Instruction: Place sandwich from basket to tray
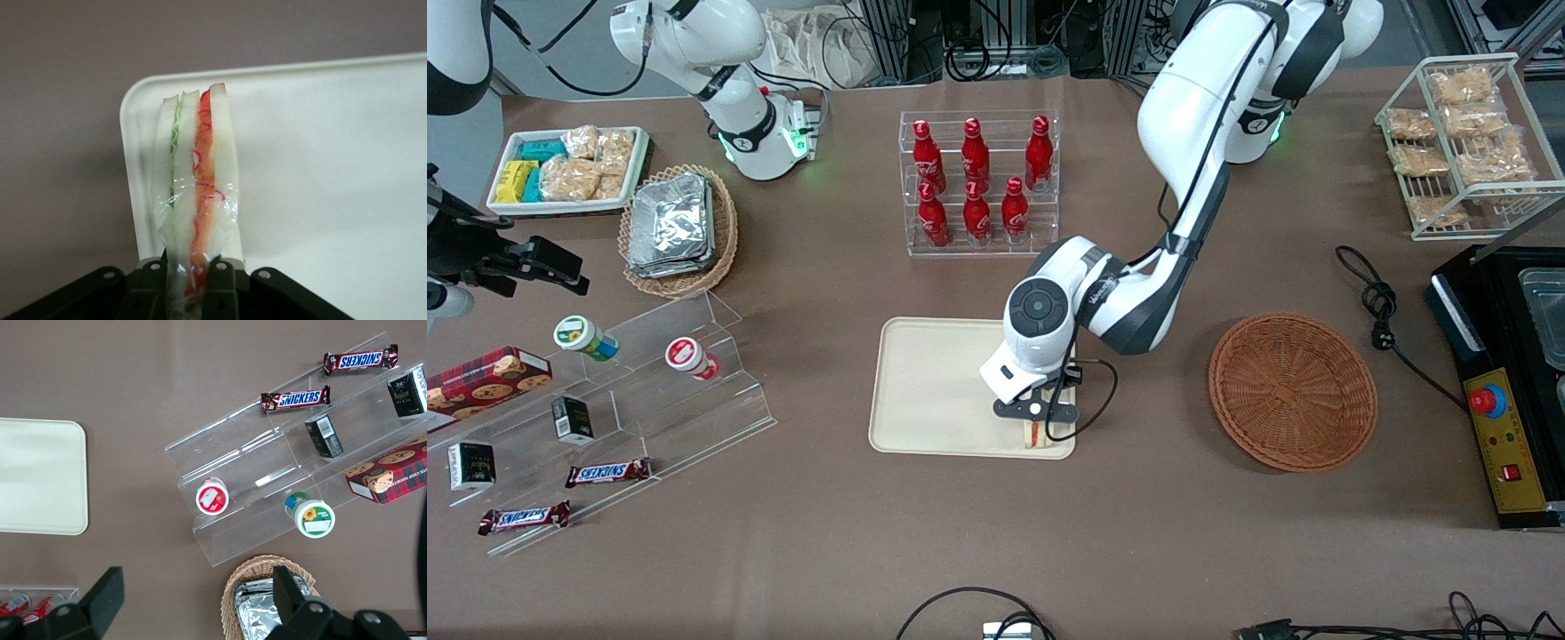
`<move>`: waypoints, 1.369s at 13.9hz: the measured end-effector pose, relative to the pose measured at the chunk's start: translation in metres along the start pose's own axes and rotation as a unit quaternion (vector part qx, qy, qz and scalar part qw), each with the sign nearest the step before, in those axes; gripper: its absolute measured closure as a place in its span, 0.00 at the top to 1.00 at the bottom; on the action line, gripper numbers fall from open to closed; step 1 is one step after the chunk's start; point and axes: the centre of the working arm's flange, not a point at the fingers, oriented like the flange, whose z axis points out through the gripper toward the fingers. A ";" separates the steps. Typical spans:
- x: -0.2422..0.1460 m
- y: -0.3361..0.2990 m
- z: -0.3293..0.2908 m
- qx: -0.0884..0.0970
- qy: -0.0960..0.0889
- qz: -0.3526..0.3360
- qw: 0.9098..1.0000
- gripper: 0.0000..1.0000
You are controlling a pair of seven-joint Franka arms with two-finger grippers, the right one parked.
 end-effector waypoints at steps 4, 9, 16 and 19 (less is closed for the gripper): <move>-0.005 -0.003 0.013 0.006 -0.010 0.006 1.000 0.18; -0.003 -0.006 0.006 0.005 -0.004 -0.006 1.000 0.52; 0.029 -0.107 -0.120 -0.061 0.055 -0.109 0.991 1.00; 0.029 -0.173 -0.183 -0.076 0.081 -0.141 0.984 1.00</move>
